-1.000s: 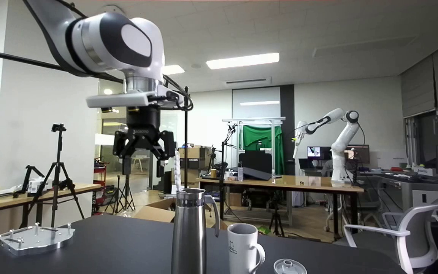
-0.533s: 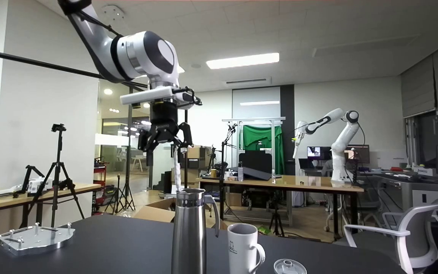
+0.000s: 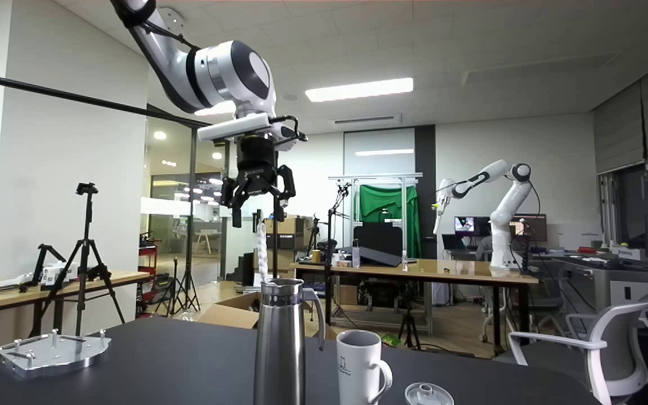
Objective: Use the brush to clean the silver bottle
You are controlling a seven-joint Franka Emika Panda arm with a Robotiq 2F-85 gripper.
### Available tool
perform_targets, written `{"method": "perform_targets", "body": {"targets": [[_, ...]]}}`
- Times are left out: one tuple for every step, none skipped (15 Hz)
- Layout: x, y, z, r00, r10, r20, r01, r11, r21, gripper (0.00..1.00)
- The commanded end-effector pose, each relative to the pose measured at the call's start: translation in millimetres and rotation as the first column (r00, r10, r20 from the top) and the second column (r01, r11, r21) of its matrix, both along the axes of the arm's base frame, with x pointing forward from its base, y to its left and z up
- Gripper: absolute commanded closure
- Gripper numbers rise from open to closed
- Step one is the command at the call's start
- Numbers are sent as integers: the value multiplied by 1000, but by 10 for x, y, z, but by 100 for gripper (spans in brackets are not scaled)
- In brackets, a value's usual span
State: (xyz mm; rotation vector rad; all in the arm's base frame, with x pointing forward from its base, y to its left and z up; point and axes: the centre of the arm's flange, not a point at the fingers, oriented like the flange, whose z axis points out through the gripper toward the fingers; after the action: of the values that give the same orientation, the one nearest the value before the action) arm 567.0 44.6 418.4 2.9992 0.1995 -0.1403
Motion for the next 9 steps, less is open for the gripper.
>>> {"method": "perform_targets", "body": {"targets": [[-1, -6, -177, 1000, -24, 6, 24, 999, 22, 0], [-10, -5, -239, 1000, -21, 17, 21, 999, 30, 25], [-5, -10, -284, 999, -25, 34, 24, 999, 37, 26], [-4, -14, -326, 998, -26, 49, 23, 998, 49, 34], [-7, -24, -358, 998, -30, 63, 26, 998, 64, 40], [-12, -31, -382, 996, -34, 77, 29, 997, 75, 47], [-27, -39, -407, 994, -39, 98, 31, 996, 87, 55], [-35, -47, -427, 993, -43, 110, 33, 995, 96, 62], [-51, -58, -459, 992, -49, 120, 36, 994, 105, 68]]}}
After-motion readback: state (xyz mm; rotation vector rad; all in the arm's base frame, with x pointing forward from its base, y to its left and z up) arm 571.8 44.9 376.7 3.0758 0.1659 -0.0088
